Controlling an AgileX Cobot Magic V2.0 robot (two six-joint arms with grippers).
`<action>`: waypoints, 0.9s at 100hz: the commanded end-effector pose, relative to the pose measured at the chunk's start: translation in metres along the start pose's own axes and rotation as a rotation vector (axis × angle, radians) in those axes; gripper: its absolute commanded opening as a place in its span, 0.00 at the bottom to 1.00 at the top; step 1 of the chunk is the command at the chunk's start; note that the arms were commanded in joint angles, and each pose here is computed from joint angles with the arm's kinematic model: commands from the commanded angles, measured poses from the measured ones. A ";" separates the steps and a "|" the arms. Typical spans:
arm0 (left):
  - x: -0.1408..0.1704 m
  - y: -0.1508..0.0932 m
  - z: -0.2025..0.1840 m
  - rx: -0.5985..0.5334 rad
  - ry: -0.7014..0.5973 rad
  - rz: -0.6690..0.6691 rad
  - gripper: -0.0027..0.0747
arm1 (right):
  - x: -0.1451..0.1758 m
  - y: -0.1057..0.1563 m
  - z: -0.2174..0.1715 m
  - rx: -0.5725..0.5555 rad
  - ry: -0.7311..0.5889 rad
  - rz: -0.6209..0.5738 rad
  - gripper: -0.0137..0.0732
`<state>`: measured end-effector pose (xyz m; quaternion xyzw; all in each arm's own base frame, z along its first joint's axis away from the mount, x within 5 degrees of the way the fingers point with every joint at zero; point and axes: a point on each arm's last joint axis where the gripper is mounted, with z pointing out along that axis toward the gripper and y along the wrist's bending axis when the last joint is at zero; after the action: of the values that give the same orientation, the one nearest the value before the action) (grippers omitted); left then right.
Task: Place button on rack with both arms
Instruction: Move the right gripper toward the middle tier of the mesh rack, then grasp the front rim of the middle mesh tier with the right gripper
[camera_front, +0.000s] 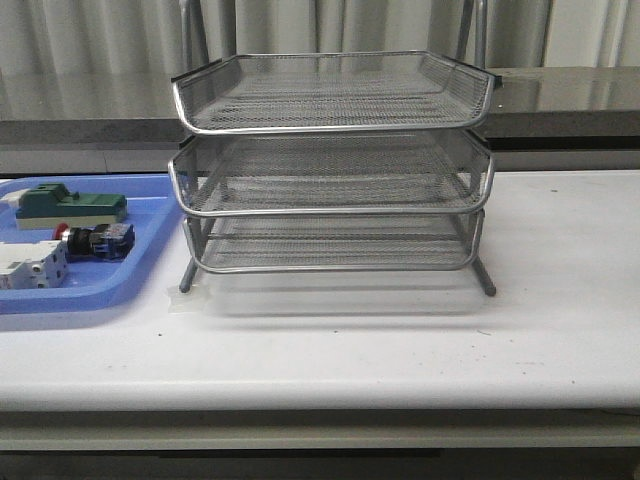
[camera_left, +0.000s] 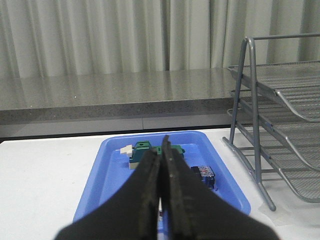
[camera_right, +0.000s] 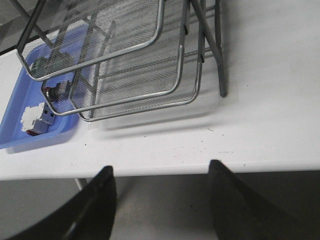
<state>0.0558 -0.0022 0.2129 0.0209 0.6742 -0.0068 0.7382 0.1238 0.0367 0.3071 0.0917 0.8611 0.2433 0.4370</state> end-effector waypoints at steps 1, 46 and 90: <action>0.006 0.000 -0.002 0.002 -0.066 -0.013 0.01 | -0.020 0.004 0.010 -0.018 -0.080 0.051 0.65; 0.006 0.000 -0.002 0.002 -0.066 -0.013 0.01 | -0.021 -0.005 0.099 -0.022 0.052 0.142 0.65; 0.006 0.000 -0.002 0.002 -0.066 -0.013 0.01 | -0.027 -0.004 0.160 -0.123 0.115 0.189 0.65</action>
<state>0.0558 -0.0022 0.2129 0.0209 0.6742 -0.0068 0.7382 0.2586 0.0733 0.2326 0.1377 0.8710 0.3169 0.3492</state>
